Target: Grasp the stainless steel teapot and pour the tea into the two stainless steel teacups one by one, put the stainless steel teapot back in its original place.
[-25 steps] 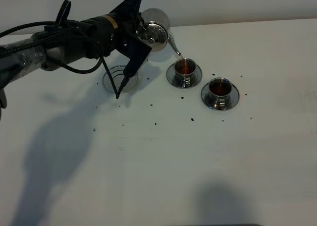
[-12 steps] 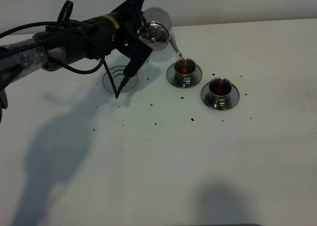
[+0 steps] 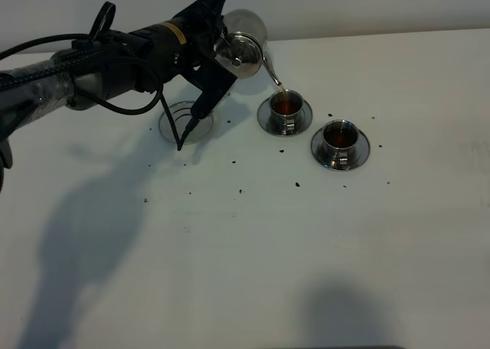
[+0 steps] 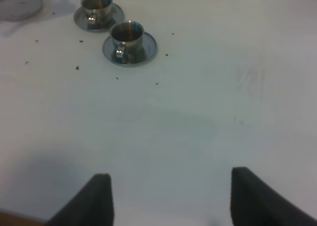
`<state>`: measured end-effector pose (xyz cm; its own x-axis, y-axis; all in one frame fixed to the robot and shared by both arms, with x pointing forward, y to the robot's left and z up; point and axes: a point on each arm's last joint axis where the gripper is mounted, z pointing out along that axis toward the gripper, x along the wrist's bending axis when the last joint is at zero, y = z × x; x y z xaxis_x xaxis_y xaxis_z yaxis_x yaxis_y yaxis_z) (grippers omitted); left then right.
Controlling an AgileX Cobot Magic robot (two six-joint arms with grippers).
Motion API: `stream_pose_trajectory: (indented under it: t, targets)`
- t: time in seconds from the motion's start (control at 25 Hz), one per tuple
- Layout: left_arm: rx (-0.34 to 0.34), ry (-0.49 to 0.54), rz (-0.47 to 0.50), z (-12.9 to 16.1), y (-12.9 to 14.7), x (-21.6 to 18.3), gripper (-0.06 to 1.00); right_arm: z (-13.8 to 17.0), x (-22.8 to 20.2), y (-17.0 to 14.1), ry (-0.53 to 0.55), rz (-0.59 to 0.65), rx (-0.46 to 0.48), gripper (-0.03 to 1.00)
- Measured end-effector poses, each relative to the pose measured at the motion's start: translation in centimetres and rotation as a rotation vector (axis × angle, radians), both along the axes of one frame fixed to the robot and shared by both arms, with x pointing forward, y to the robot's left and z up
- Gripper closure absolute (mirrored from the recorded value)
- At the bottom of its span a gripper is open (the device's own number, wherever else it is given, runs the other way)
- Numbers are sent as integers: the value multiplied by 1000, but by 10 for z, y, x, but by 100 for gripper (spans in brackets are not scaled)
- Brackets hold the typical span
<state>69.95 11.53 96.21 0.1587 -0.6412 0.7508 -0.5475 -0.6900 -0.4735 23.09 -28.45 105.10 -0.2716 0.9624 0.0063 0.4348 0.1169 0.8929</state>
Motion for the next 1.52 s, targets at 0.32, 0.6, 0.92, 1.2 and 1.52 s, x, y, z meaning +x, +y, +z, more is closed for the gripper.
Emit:
stream_pose_trajectory:
  t: [0.32, 0.6, 0.92, 1.2, 1.52]
  targets:
    - [19, -28, -19, 2, -1, 1, 79, 0, 0, 0, 0, 0, 1, 46]
    - [25, -30, -29, 2, -3, 0, 79, 0, 0, 0, 0, 0, 1, 46]
    - [24, -30, -33, 2, -5, -1, 79, 0, 0, 0, 0, 0, 1, 46]
    - [24, -31, -33, 2, -5, -1, 81, 0, 0, 0, 0, 0, 1, 46]
    - [-11, 42, 6, -3, -4, -3, 81, 0, 0, 0, 0, 0, 1, 46]
